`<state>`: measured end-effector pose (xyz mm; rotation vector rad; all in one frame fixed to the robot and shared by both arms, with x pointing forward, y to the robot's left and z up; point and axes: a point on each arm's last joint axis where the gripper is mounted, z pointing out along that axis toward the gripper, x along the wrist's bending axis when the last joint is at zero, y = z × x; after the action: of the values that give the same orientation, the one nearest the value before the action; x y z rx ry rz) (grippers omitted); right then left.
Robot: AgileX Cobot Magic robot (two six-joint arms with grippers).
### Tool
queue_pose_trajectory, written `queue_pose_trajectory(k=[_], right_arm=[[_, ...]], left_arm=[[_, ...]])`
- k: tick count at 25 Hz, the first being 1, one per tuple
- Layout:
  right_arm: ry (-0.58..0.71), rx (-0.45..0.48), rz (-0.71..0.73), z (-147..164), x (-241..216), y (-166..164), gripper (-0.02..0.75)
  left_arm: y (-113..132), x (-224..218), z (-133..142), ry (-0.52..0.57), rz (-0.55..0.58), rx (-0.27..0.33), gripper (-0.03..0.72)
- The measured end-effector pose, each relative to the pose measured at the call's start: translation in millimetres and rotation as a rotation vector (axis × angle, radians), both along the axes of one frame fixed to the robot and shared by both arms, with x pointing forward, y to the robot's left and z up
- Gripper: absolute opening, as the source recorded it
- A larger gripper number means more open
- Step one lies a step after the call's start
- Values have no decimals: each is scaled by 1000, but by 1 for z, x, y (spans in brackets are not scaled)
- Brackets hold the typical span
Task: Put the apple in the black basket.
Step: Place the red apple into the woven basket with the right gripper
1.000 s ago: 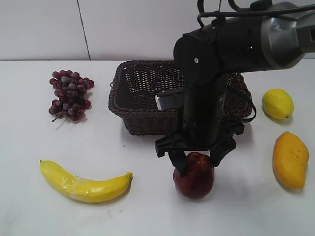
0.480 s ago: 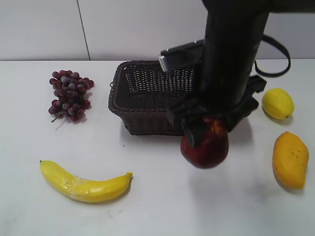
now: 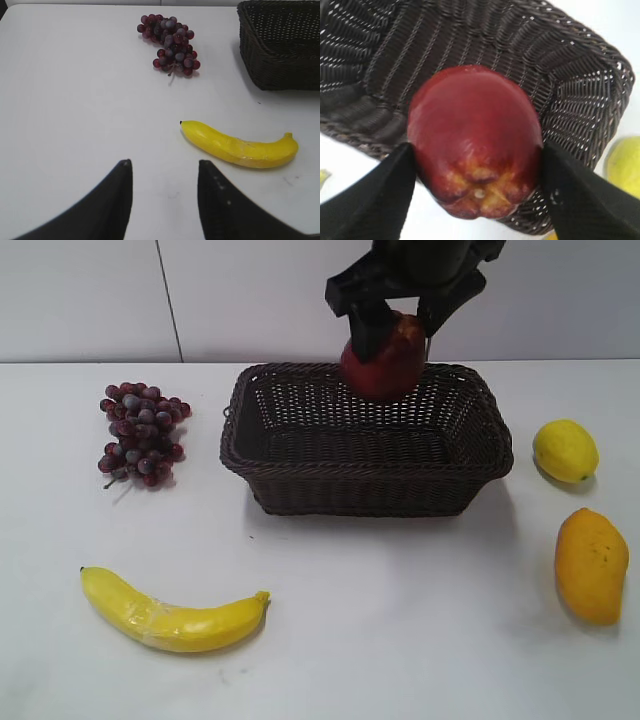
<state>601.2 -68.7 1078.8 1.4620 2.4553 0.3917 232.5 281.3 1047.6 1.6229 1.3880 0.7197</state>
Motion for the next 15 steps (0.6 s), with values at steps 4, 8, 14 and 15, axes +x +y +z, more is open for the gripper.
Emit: queue_pose_trajectory(k=[4,8,14,15], right_arm=[[4,-20,-4,-22,33,-2,552],[49,-60,17,-57,50,5,552],[138,-116,29,-109,60,11,552],[147,-123,31,-115,61,11,552]], left_arm=[[0,0,0,0,0,0,326],[0,0,0,0,0,0,326],[0,0,0,0,0,0,326],[0,0,0,0,0,0,326]])
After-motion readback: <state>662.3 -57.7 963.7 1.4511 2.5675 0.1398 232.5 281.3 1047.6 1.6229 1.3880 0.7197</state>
